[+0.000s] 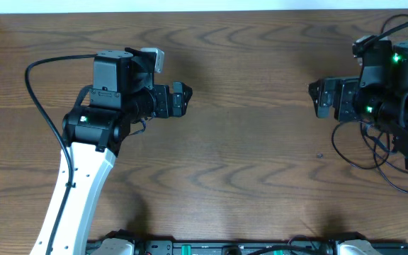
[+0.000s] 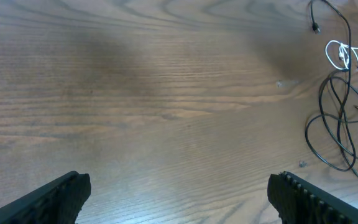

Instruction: Untangle cables

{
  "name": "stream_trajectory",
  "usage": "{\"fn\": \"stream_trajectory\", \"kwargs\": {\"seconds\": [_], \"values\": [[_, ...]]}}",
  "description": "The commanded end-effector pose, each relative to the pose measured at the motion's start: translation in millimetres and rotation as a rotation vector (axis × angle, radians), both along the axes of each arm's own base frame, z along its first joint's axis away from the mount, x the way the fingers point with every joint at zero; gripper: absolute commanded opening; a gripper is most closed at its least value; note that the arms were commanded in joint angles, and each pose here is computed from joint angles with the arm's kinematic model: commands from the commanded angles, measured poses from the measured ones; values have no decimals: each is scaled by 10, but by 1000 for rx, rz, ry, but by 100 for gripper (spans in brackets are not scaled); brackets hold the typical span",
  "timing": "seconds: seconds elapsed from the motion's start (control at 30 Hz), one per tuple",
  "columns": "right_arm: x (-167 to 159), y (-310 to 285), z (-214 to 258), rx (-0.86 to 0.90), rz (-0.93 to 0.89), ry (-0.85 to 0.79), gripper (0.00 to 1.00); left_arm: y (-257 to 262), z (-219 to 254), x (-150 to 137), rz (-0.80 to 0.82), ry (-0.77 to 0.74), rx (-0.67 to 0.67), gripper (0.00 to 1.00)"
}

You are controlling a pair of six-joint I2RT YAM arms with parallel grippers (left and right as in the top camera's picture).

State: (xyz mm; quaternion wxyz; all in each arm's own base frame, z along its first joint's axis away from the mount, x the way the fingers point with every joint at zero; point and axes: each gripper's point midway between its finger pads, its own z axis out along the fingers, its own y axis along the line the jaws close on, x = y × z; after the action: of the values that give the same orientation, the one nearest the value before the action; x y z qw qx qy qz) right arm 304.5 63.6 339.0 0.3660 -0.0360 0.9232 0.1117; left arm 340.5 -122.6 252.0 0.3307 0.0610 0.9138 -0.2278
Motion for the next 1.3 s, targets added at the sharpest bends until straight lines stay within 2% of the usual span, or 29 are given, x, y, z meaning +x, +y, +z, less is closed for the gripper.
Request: {"fn": "stream_trajectory", "kwargs": {"seconds": [0.0, 0.07, 0.13, 0.27, 0.37, 0.6, 0.73, 1.1, 1.27], "values": [[8, -16, 36, -15, -10, -13, 99, 19, 32, 18, 2, -16, 13, 97], [100, -4, 38, -12, -10, -37, 99, 19, 32, 18, 2, -16, 13, 97], [297, -14, 54, -23, -17, -139, 99, 19, 32, 18, 2, -16, 13, 97], [393, -2, -97, -80, 41, -317, 99, 19, 32, 18, 2, -16, 13, 97], [286, -31, -197, -122, 68, -435, 99, 19, 32, 18, 2, -16, 13, 97], [-263, -217, -763, -148, 26, -671, 99, 19, 32, 18, 2, -16, 13, 97], [-466, -292, -1093, -150, -5, -771, 99, 19, 32, 18, 2, -16, 13, 97], [-588, -328, -1832, -158, -17, -758, 99, 19, 32, 18, 2, -16, 13, 97], [-601, -352, -1811, -153, -35, -765, 99, 19, 32, 18, 2, -16, 13, 97]]}}
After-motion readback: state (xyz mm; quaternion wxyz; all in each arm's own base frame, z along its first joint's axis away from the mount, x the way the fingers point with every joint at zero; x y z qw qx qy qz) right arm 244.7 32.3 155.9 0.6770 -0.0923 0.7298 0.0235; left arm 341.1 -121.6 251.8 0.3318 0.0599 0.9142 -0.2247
